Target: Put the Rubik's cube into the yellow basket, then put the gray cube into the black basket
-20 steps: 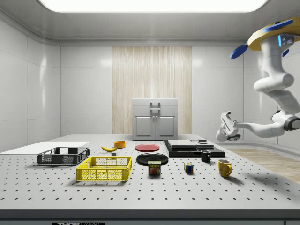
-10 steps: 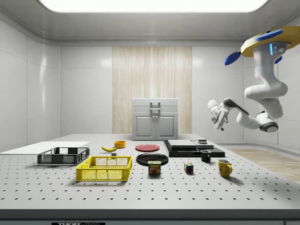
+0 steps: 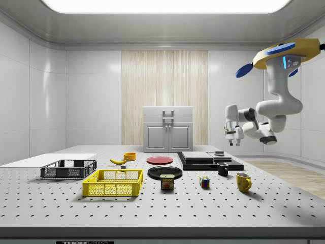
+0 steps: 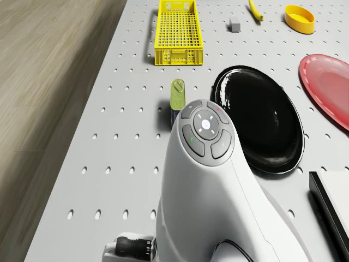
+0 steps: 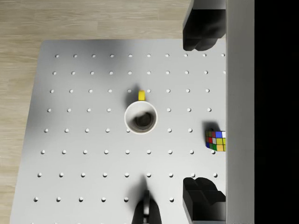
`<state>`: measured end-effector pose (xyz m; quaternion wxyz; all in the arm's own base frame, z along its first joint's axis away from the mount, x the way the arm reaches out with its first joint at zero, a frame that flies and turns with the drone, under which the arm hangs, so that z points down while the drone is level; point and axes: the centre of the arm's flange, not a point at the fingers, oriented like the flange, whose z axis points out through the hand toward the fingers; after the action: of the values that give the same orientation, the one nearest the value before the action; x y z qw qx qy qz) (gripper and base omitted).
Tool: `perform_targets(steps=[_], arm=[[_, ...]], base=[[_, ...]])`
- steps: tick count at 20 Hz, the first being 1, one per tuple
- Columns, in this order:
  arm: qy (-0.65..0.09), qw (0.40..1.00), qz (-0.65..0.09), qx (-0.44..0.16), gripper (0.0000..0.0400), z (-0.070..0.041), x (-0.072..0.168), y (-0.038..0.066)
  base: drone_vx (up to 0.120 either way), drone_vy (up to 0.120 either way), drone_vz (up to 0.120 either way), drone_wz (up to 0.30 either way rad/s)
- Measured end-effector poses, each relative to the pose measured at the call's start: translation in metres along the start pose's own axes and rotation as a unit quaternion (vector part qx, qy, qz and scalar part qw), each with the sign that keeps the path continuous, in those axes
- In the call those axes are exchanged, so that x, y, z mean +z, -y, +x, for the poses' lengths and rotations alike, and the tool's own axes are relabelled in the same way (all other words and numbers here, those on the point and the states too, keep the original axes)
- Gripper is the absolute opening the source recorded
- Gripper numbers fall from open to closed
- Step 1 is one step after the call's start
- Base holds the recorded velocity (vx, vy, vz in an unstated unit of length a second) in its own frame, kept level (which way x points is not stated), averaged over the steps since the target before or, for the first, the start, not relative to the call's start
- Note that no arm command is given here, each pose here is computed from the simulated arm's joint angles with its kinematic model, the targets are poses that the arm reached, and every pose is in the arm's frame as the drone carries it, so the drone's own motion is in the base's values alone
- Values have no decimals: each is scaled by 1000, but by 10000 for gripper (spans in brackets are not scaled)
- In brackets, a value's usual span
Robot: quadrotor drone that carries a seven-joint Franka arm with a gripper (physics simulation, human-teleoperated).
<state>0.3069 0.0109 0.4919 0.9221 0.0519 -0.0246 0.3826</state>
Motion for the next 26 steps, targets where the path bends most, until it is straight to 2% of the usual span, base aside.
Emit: perform_targets(steps=[8, 13, 20, 26], arm=[[-32, 999, -30, -1, 400, -6, 0, 6], [-38, 999, -35, -1, 400, -7, 0, 7], [-40, 998, -38, -1, 400, -8, 0, 8], [-41, 998, -38, -1, 400, -8, 0, 8]], base=[[120, 0, -120, 0], [120, -112, -120, 0], [120, -11, -120, 0], [120, 0, -60, 0]])
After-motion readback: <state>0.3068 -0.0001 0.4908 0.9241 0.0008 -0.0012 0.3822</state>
